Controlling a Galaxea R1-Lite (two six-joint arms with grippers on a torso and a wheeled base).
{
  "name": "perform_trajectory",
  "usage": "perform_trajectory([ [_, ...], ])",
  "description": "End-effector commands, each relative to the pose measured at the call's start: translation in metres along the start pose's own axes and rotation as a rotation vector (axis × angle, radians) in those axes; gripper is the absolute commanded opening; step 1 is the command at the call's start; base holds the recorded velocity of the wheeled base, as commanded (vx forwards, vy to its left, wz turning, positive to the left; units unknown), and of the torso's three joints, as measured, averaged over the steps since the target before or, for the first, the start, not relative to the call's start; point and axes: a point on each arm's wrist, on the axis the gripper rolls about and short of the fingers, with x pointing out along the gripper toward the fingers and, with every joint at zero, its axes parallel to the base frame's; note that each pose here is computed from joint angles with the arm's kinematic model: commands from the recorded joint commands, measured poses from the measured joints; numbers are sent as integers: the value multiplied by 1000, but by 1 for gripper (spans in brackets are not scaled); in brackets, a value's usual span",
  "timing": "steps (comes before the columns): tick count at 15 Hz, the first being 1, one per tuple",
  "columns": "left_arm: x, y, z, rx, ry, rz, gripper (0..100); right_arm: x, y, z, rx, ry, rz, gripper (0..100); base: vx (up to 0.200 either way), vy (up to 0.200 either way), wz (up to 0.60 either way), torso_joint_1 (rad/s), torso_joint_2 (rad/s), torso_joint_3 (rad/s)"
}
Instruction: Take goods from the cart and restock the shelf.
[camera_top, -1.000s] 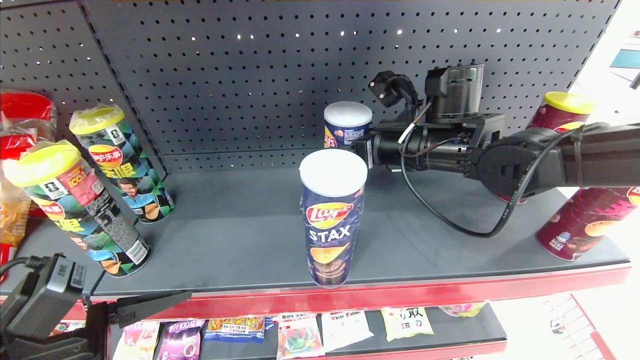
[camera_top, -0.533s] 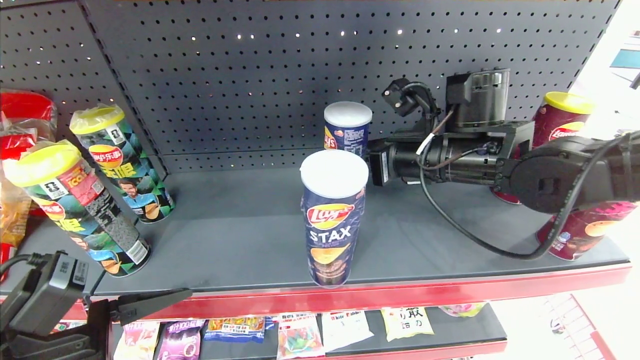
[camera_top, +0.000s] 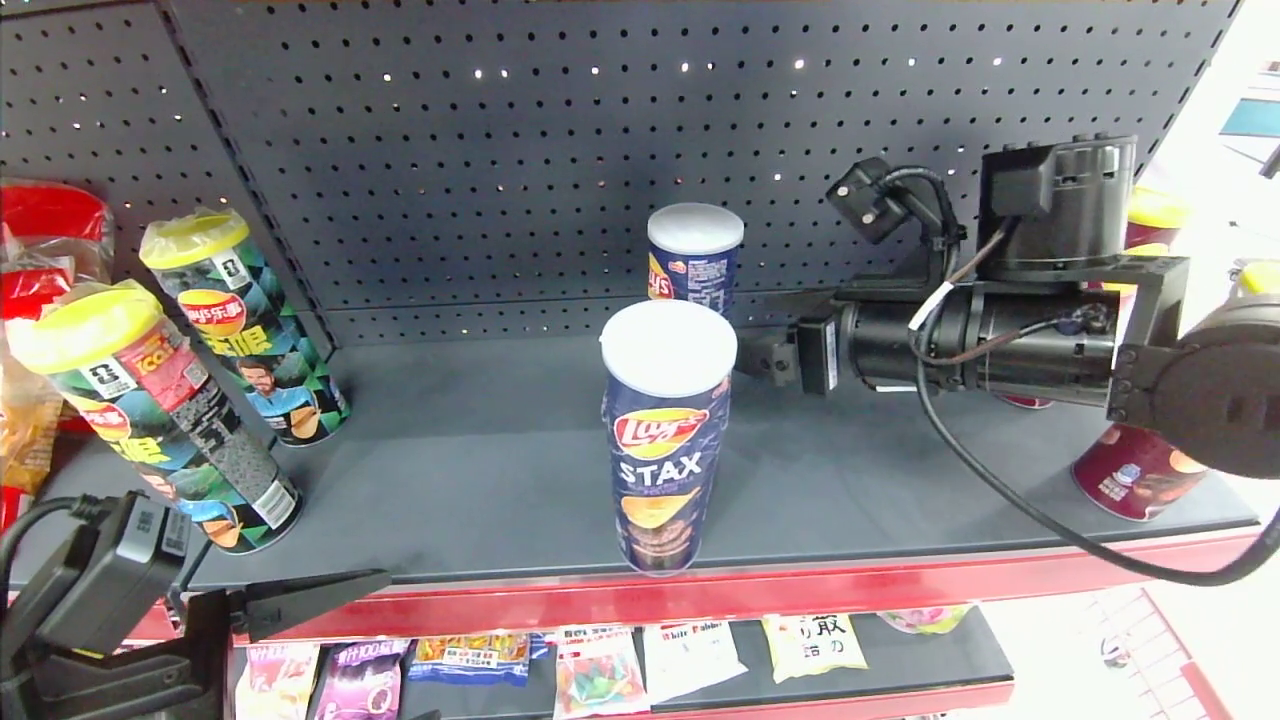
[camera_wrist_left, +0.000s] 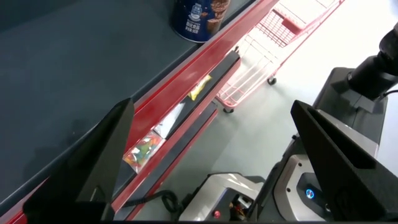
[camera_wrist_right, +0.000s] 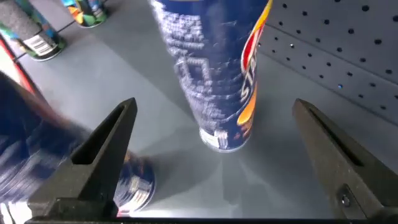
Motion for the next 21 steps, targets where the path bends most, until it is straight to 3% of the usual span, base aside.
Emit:
perform_trajectory([
  [1, 3, 2, -1, -9, 14, 1, 100, -19, 1, 6, -6, -28, -16, 100, 0, 0, 0, 0, 0, 0],
  [4, 4, 3, 0, -9, 17, 2, 100, -30, -2, 3, -1, -24, -65, 100, 0, 0, 0, 0, 0, 0],
  [11, 6, 5, 4, 3, 9, 42, 100, -80, 13, -26, 11, 22, -95, 100, 0, 0, 0, 0, 0, 0],
  [16, 22, 15, 16, 1, 27, 44, 100, -121, 30, -51, 9, 37, -78, 100, 0, 0, 0, 0, 0, 0],
  [20, 37, 24, 12, 75, 88, 39, 100, -136, 38, -53, -2, 12, -66, 100, 0, 0, 0, 0, 0, 0],
  [21, 40, 26, 11, 77, 99, 36, 100, -141, 39, -52, 1, 24, -68, 100, 0, 0, 0, 0, 0, 0],
])
